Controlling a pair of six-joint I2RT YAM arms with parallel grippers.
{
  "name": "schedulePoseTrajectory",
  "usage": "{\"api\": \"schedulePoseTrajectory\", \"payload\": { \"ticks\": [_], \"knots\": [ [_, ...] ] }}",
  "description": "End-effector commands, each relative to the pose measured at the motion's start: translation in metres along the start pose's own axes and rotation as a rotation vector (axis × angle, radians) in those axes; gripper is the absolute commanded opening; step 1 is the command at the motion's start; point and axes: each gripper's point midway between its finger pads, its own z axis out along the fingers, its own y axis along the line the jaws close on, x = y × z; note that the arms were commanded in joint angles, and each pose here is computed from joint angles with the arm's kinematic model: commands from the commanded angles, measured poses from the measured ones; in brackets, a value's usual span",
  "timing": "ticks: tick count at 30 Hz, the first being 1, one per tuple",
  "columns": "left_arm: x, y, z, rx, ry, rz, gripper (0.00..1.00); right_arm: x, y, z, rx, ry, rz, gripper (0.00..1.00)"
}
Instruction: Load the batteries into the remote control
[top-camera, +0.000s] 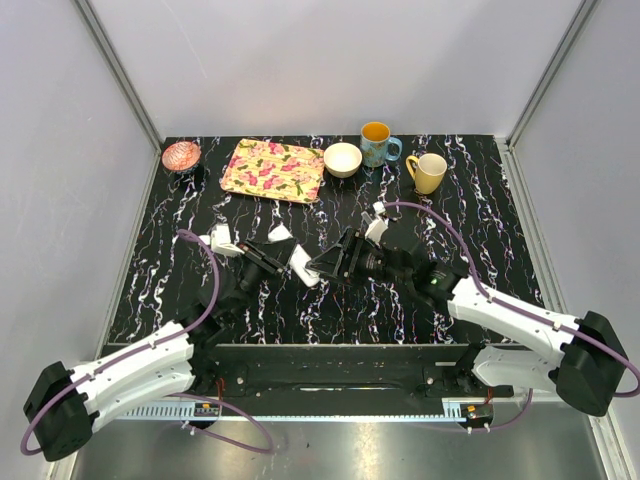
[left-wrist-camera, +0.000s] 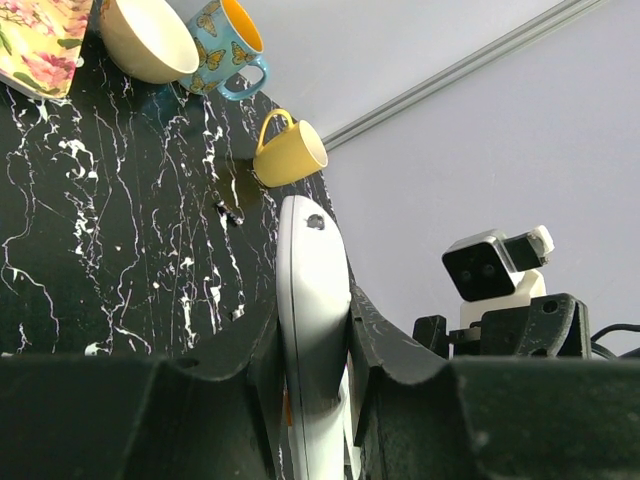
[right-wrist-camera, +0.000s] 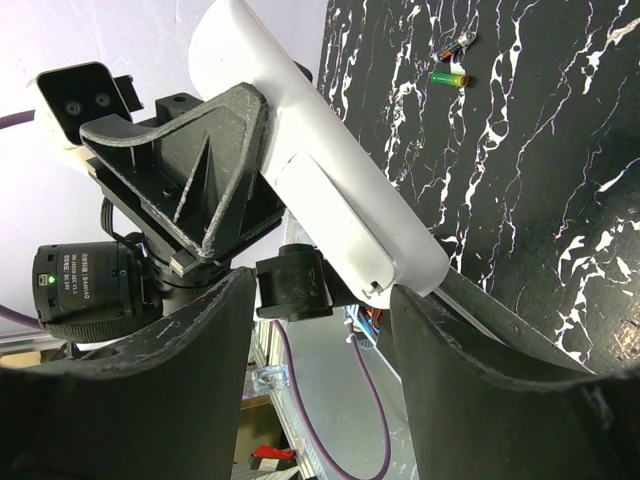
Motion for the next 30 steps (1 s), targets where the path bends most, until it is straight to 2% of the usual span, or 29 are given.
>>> {"api": "schedulePoseTrajectory", "payload": {
  "ticks": [1,8,13,15,16,20,22,26,30],
  "knots": [
    [-0.023,-0.034,0.000,0.093,-0.062,-0.060,0.00,-0.015,0.026,-0.009,-0.053,-0.050,-0.035,0.66],
    [-0.023,-0.037,0.001,0.100,-0.058,-0.075,0.00,-0.013,0.026,-0.011,-0.052,-0.040,-0.038,0.67],
    [-0.020,-0.029,0.003,0.082,-0.038,-0.079,0.00,-0.011,0.036,-0.030,-0.026,-0.014,-0.164,0.67],
    [-0.020,-0.023,0.006,0.076,-0.020,-0.101,0.00,-0.017,0.033,-0.042,0.076,-0.009,-0.262,0.67],
    [-0.009,-0.022,0.007,0.090,0.042,-0.108,0.00,-0.020,0.030,-0.044,0.123,-0.006,-0.302,0.66],
    [0.005,-0.014,0.011,0.100,0.139,-0.152,0.00,-0.031,0.021,-0.066,0.352,0.028,-0.479,0.66],
    [0.009,-0.018,0.012,0.127,0.171,-0.158,0.00,-0.032,0.010,-0.063,0.435,0.058,-0.572,0.64],
    [0.019,-0.022,0.013,0.153,0.227,-0.150,0.00,-0.030,0.010,-0.059,0.517,0.129,-0.693,0.61],
    [0.020,-0.022,0.014,0.153,0.243,-0.144,0.00,-0.041,0.007,-0.055,0.578,0.110,-0.767,0.50]
  ]
}}
